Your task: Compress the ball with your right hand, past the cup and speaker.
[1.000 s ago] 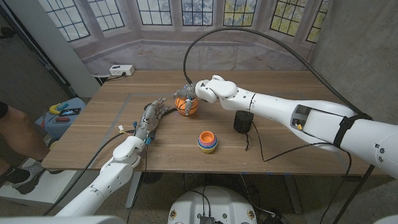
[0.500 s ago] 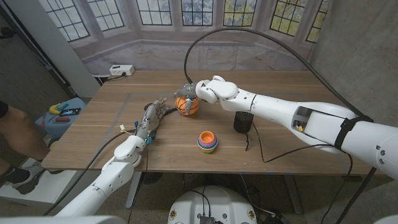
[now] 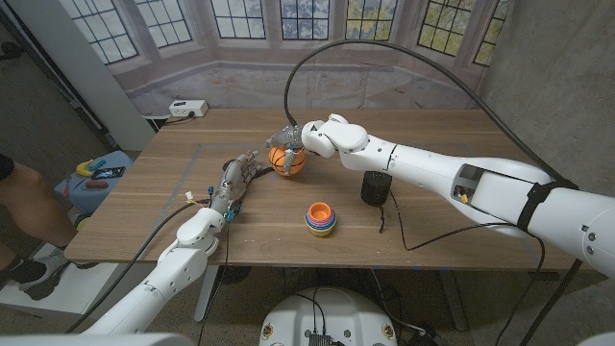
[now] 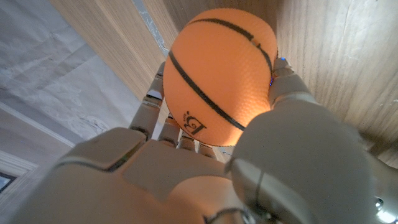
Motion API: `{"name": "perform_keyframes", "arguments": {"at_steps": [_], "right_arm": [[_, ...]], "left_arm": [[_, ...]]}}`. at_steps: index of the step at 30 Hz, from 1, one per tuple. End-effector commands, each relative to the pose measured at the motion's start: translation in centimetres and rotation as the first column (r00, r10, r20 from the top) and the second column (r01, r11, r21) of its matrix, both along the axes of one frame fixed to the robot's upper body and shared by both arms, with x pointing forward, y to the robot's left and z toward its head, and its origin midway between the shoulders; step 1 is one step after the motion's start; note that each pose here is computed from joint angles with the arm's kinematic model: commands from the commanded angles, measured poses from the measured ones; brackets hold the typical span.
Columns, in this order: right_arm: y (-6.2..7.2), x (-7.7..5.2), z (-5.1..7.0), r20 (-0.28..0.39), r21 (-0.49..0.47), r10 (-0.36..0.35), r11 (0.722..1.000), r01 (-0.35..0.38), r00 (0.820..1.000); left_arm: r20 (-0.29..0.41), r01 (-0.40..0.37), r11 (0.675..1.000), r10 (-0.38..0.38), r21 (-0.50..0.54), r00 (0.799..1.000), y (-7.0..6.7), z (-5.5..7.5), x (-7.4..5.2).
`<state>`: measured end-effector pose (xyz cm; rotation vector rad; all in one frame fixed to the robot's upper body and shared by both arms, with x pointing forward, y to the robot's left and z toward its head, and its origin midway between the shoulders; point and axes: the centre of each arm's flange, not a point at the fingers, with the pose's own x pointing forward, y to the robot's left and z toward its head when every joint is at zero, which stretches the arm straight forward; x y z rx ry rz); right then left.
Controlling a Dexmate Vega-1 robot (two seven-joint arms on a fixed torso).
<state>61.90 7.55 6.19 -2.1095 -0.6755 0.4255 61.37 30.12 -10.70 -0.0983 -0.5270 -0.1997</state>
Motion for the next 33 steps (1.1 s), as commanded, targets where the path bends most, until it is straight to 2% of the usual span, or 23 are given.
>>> {"name": "perform_keyframes", "arguments": {"at_steps": [1, 9, 11, 16, 24, 33], "right_arm": [[-0.4, -0.9, 0.9, -0.031, 0.059, 0.012, 0.998, -0.010, 0.999], [-1.3, -1.9, 1.6, -0.090, 0.138, 0.031, 0.990, -0.019, 0.995], [-1.9, -2.1, 1.9, -0.132, 0.182, 0.049, 0.983, -0.024, 0.990], [-2.8, -2.5, 2.4, -0.169, 0.238, 0.068, 0.971, -0.026, 0.983], [-3.8, -3.5, 2.5, -0.178, 0.274, 0.080, 0.961, -0.029, 0.981], [-5.3, -3.9, 3.4, -0.232, 0.363, 0.139, 0.931, -0.047, 0.963]], "left_arm": [[0.001, 0.001, 1.000, -0.001, 0.004, 1.000, 0.2, 0.2, -0.1], [0.001, 0.008, 1.000, -0.008, 0.002, 1.000, 0.0, 0.0, -0.3], [0.003, 0.011, 1.000, -0.011, 0.003, 1.000, -0.1, 0.0, -0.4], [0.006, 0.015, 1.000, -0.015, 0.004, 1.000, -0.4, 0.0, -0.6], [0.008, 0.018, 1.000, -0.018, 0.007, 1.000, -0.9, -0.1, -1.0], [0.012, 0.021, 1.000, -0.021, 0.001, 1.000, -1.3, -0.3, -1.4]]}}
